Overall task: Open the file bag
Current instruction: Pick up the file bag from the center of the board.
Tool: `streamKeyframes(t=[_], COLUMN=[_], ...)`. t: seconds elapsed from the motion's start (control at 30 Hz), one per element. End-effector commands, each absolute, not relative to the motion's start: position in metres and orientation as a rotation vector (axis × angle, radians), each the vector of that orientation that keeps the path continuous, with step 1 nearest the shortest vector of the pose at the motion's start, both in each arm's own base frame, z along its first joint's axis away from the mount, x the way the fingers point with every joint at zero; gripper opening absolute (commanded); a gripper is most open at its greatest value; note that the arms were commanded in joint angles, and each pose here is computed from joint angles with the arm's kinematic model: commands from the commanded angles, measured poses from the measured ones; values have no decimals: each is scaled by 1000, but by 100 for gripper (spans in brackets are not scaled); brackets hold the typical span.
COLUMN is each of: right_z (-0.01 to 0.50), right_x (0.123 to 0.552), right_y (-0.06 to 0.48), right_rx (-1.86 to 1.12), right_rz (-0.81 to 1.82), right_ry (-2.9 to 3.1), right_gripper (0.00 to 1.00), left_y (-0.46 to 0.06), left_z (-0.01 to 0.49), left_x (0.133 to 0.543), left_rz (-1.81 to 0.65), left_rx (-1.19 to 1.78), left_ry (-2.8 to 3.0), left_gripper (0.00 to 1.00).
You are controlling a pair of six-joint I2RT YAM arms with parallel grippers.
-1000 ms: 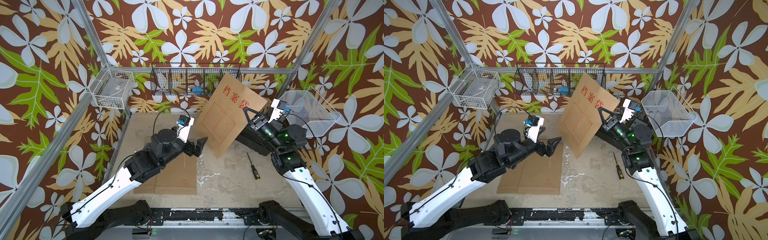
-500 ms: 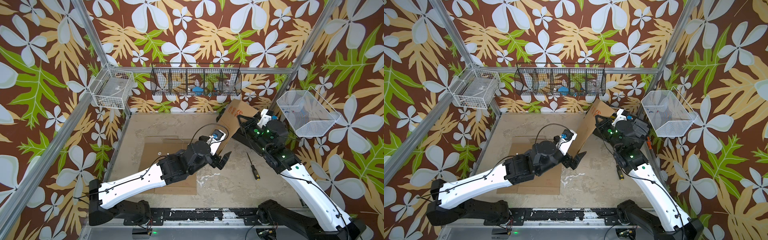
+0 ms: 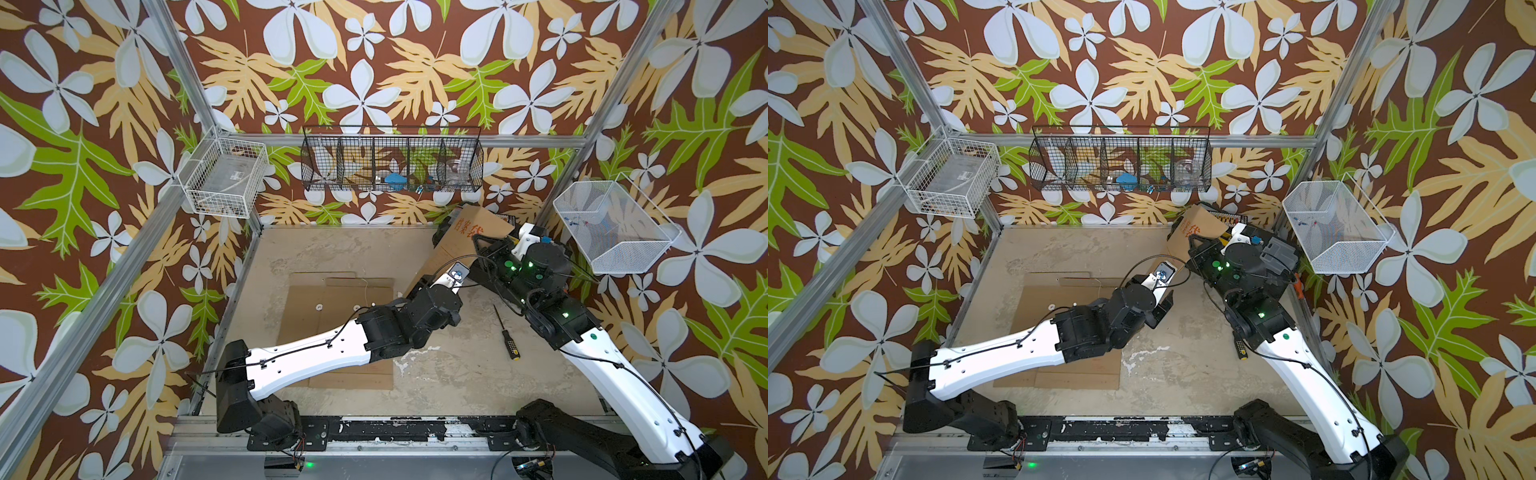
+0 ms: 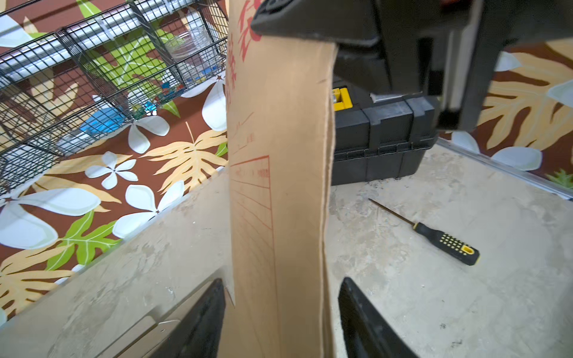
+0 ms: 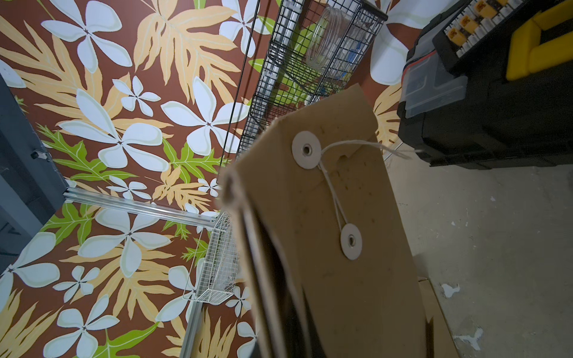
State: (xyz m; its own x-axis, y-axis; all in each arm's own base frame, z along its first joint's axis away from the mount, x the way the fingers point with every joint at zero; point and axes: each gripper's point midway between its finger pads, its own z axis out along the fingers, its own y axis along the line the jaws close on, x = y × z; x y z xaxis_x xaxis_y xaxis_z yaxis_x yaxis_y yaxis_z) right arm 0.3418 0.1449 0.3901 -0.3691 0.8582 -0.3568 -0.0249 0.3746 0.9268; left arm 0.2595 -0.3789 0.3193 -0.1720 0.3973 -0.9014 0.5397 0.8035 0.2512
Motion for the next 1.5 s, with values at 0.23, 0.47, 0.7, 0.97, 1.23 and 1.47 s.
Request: streamKeyframes(t=[0.23,0.47,0.7,0.97,1.23,1.47], right_z=[399,398,403,418,391,370], right_x=[341,343,344,333,322,317], right_y=[145,150,151,135,116,141], right_rx=[746,742,714,565,437,72], right_rz=[1174,1203,1205,1054,828,687], right_ry=[1635,1632,1615,1548,1557,1635], right_gripper=[0,4,35,100,100,100], left_y=[-375,-376,-370,-356,-336,-321], left_z=[320,316,316,316,338,358], left_x=[259,258,258,270,277,275], left_rz=[-101,-111,-104,-208,-423,-673], left_rx=[741,741,718,667,614,591], left_ry=[1796,1805,1804,1846,1861,1845], left_gripper=[19,0,0,0,0,0])
